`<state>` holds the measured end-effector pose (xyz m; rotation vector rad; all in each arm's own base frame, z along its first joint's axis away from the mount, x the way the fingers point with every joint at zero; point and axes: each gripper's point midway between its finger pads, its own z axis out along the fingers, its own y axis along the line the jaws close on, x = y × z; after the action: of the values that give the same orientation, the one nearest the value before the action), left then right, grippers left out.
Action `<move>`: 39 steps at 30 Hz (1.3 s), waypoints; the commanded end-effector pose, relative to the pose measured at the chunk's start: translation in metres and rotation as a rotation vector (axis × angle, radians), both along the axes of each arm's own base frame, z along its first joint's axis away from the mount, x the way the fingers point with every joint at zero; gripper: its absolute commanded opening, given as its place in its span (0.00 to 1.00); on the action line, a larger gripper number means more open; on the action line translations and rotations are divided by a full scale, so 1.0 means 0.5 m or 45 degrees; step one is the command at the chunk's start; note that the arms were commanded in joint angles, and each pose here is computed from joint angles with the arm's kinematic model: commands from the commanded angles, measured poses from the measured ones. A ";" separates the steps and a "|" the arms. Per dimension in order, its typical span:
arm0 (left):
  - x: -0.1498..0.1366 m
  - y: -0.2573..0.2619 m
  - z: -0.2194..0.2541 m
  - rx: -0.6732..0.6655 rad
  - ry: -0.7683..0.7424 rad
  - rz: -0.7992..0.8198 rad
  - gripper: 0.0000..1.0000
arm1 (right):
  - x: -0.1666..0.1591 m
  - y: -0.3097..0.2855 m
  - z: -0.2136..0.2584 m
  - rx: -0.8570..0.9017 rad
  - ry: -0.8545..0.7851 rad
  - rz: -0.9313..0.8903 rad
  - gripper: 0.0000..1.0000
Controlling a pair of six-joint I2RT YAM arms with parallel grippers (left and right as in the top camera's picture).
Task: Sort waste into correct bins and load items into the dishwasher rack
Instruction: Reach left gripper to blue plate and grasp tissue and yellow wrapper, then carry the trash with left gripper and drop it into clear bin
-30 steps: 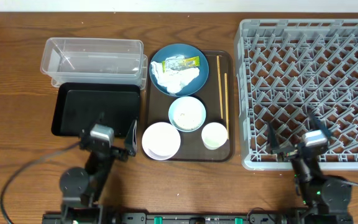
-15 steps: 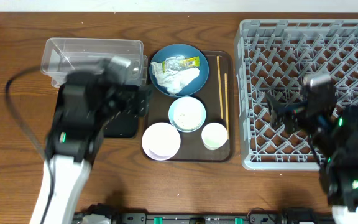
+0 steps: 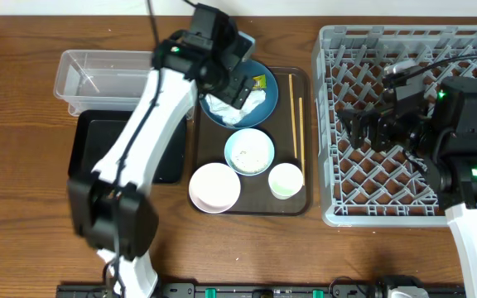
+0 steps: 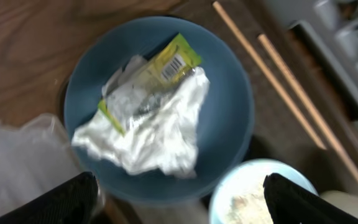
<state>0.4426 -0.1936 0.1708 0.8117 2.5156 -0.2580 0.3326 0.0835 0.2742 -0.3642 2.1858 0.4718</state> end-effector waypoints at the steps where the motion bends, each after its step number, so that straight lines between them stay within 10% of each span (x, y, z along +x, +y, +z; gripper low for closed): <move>1: 0.044 -0.013 -0.042 0.067 -0.062 -0.110 0.88 | -0.005 0.002 0.019 0.040 -0.007 0.007 0.99; 23: 0.113 -0.037 -0.311 0.114 0.052 -0.122 0.86 | -0.021 0.000 -0.004 0.033 0.070 -0.002 0.99; 32: 0.115 -0.038 -0.306 0.110 0.044 -0.121 0.08 | -0.021 0.000 -0.004 0.033 0.070 -0.002 0.99; 39: 0.148 -0.045 -0.143 0.006 -0.136 -0.004 0.06 | -0.021 0.000 -0.004 0.033 0.070 -0.002 0.99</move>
<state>0.4967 -0.2112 0.0203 0.9288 2.5561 -0.2131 0.3214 0.0854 0.2635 -0.3559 2.2496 0.5070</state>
